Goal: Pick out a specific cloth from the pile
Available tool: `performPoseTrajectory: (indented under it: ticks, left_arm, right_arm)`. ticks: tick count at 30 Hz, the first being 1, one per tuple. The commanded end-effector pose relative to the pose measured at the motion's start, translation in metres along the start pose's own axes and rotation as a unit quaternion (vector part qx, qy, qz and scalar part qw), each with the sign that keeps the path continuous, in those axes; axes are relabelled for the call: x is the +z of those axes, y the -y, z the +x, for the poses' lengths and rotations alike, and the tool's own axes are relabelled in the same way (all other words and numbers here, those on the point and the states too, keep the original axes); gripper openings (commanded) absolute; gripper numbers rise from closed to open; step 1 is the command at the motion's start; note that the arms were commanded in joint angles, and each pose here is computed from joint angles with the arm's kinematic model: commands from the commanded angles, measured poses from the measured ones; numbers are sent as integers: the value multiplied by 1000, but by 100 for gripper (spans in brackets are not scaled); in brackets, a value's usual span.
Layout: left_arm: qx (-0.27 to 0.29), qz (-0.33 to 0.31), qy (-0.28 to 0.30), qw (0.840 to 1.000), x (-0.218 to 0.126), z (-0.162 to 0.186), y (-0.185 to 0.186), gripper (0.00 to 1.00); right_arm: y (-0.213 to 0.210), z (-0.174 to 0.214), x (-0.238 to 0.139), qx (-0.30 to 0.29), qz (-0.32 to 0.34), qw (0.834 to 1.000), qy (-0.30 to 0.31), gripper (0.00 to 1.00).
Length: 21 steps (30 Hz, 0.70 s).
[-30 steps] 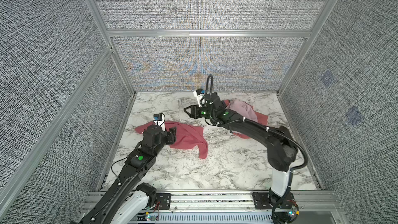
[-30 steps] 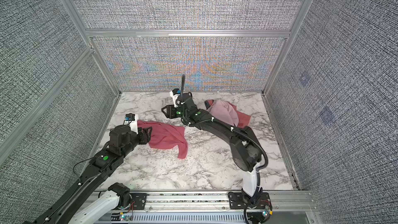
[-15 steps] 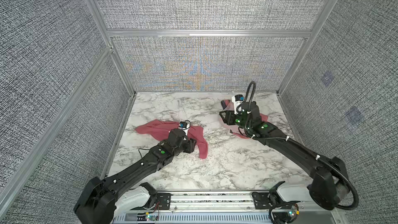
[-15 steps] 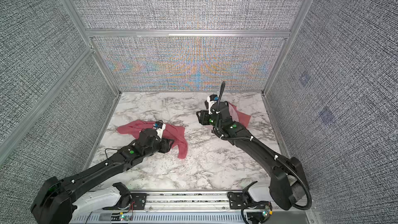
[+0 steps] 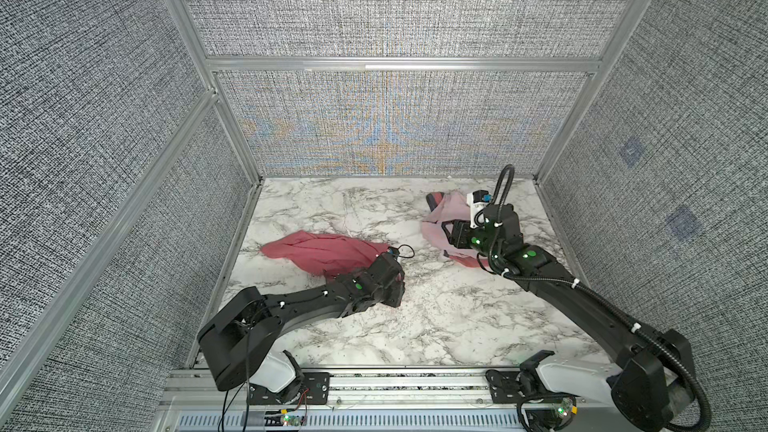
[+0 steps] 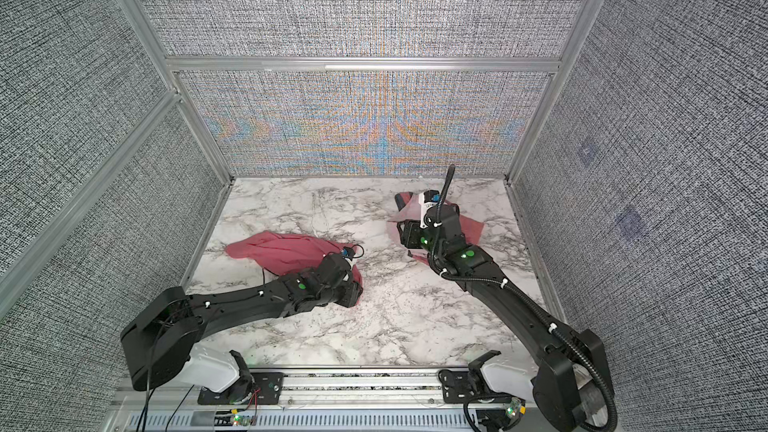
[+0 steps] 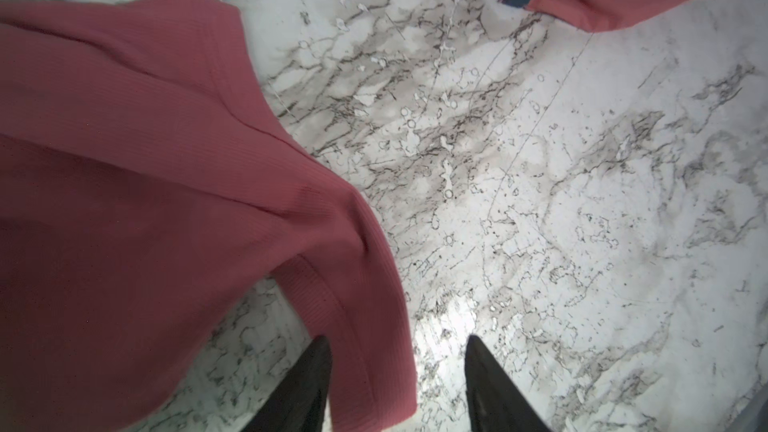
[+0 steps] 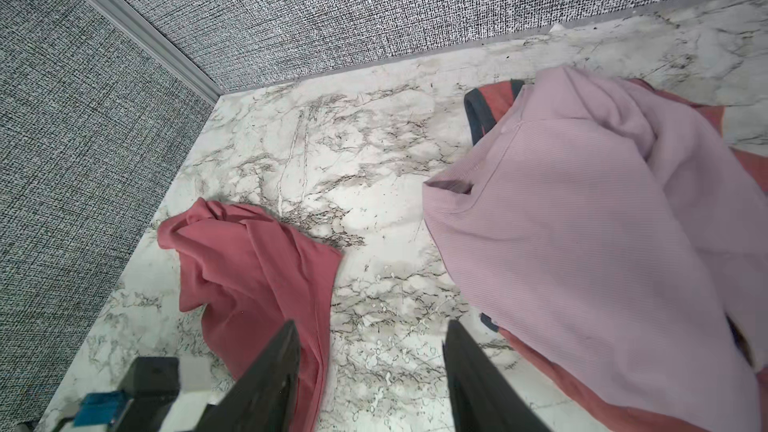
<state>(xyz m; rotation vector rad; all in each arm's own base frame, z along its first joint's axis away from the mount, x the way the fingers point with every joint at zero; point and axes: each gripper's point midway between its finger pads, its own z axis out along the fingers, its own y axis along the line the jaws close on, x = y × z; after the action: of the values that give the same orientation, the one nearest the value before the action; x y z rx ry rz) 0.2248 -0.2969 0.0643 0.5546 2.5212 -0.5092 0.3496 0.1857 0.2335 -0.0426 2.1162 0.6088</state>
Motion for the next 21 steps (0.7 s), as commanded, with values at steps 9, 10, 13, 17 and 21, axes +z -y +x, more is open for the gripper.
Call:
performPoseTrajectory:
  ticks: [9,10,13,17,21]
  left_arm:
    - [1,-84,-48,995,22,19,-17,53]
    - [3,-88,-52,995,23,19,-18,52]
    - [8,-92,-59,994,27,22,-19,48]
    - [10,-97,-62,993,30,23,-20,43]
    - [11,-96,-64,993,32,23,-19,29]
  right_arm:
    - [15,10,-3,9,12,1000,-8,57]
    - [15,9,-3,10,12,1000,-8,58]
    - [17,9,-3,12,13,1000,-8,58]
    - [19,9,-3,14,15,1000,-8,58]
    - [21,8,-2,17,17,1000,-7,57]
